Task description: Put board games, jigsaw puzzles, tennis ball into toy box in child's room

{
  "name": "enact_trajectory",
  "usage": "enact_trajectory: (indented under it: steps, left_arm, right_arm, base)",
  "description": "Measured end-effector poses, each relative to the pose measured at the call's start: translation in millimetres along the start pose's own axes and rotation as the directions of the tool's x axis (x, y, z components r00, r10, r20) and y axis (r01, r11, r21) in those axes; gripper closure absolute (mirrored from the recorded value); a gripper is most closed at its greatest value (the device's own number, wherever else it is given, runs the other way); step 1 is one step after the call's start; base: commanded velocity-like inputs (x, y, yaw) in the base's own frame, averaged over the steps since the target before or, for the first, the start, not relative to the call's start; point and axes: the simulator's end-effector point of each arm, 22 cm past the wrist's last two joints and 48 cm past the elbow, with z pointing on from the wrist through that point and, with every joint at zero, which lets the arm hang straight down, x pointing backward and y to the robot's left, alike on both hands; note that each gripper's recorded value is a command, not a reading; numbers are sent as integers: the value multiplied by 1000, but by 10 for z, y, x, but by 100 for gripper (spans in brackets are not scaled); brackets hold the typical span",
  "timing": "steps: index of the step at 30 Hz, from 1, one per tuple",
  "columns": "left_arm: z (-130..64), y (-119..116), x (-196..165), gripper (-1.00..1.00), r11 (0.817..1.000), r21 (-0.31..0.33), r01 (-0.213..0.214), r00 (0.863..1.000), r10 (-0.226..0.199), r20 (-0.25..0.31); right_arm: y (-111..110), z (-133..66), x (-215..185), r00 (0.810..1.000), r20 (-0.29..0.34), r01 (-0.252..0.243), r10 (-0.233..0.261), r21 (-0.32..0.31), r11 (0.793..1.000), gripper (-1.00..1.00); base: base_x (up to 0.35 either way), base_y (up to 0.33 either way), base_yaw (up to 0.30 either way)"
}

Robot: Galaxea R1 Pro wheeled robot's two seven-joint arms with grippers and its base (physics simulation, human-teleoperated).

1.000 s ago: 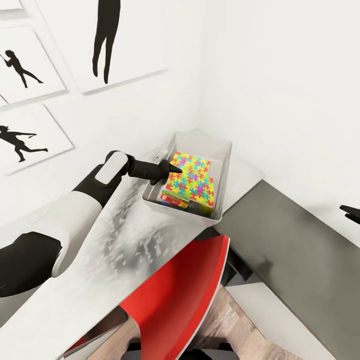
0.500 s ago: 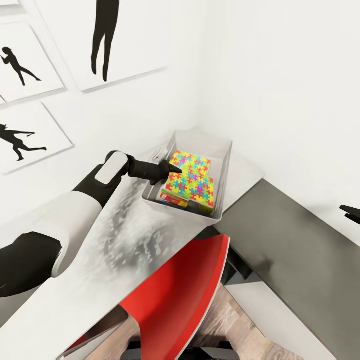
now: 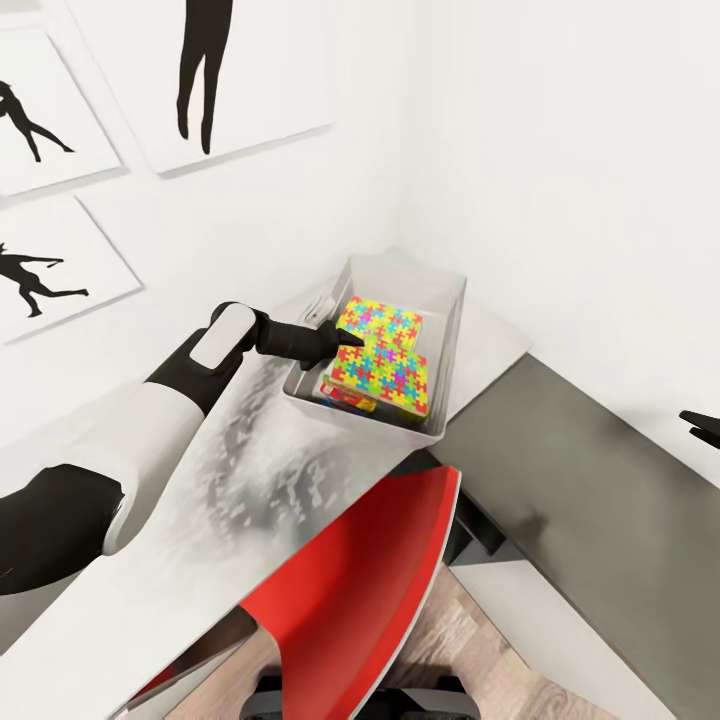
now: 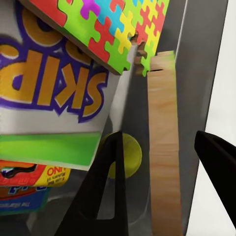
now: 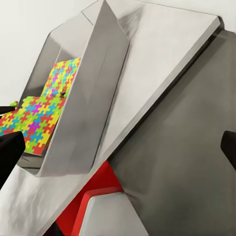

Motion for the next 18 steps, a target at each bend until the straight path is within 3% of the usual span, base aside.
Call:
enact_trajectory:
  steps: [18]
  left_arm:
    - [27,25,11,100,1000,0,4,1000,-4,-4]
  right_arm:
    - [-20,16,16,1000,-4,-3,3,2,1000,-100]
  base:
    - [0,0,0]
